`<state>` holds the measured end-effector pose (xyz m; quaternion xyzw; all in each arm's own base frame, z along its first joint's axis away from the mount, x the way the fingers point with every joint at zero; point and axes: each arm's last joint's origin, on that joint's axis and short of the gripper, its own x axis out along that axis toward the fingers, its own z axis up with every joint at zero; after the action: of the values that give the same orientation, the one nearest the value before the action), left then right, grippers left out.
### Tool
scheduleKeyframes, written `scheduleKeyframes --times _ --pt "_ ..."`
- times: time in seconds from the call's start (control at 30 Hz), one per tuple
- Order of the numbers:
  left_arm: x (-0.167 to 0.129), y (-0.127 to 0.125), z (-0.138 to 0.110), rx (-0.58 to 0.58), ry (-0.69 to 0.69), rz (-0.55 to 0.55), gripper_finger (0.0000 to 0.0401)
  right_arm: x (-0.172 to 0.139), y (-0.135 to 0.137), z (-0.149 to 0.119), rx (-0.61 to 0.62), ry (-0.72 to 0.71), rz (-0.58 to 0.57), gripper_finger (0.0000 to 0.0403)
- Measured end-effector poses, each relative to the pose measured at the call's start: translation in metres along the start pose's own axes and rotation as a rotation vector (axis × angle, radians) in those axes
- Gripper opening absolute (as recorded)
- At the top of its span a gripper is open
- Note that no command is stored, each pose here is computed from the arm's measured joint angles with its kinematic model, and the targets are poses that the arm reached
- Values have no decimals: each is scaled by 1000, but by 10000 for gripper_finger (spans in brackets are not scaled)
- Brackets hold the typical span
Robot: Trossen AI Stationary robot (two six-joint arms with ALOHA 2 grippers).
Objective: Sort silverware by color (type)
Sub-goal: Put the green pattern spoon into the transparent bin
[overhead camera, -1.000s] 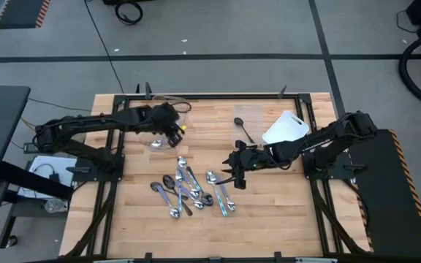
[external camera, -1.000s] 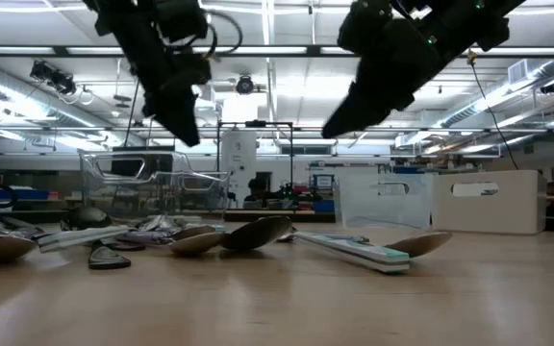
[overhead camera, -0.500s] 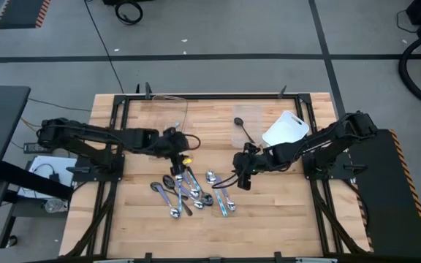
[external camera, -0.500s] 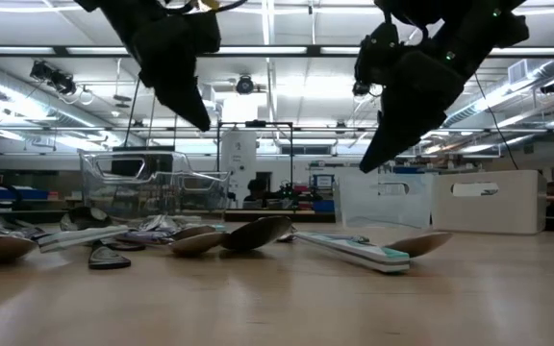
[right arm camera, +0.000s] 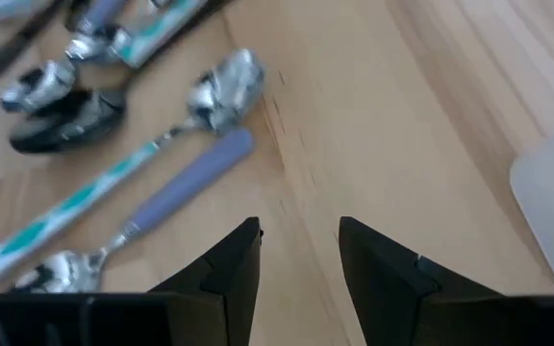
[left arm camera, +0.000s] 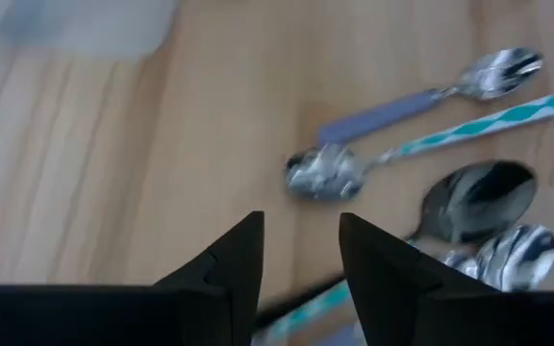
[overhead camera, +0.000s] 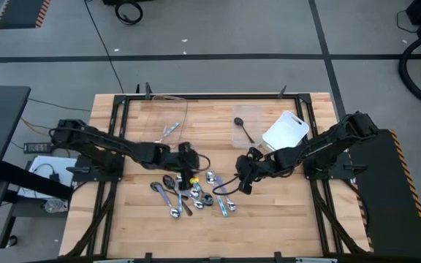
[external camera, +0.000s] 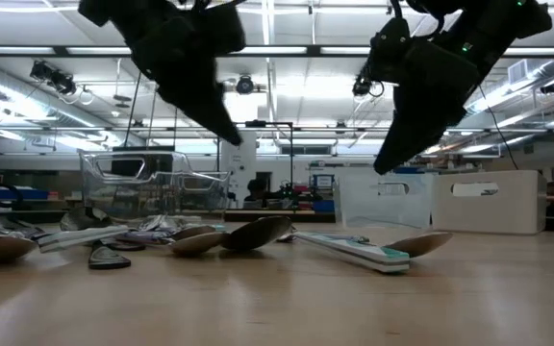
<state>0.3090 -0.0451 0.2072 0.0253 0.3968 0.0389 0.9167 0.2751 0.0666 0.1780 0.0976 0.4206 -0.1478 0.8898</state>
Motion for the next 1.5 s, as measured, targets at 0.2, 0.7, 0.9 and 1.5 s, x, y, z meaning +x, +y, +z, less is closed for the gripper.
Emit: scheduleKeyframes --times 0.2,0.7,0.9,1.5 --pt "29 -10 0 94 47 -101 146 -7 -5 -5 74 105 -69 153" --pt "79 -29 28 359 121 -282 142 -59 -20 -12 144 188 -101 153" --pt "94 -30 34 400 114 -341 142 -82 -22 -12 118 116 -80 153" --pt "117 -29 22 506 187 -383 142 -87 -19 -11 125 65 -70 153"
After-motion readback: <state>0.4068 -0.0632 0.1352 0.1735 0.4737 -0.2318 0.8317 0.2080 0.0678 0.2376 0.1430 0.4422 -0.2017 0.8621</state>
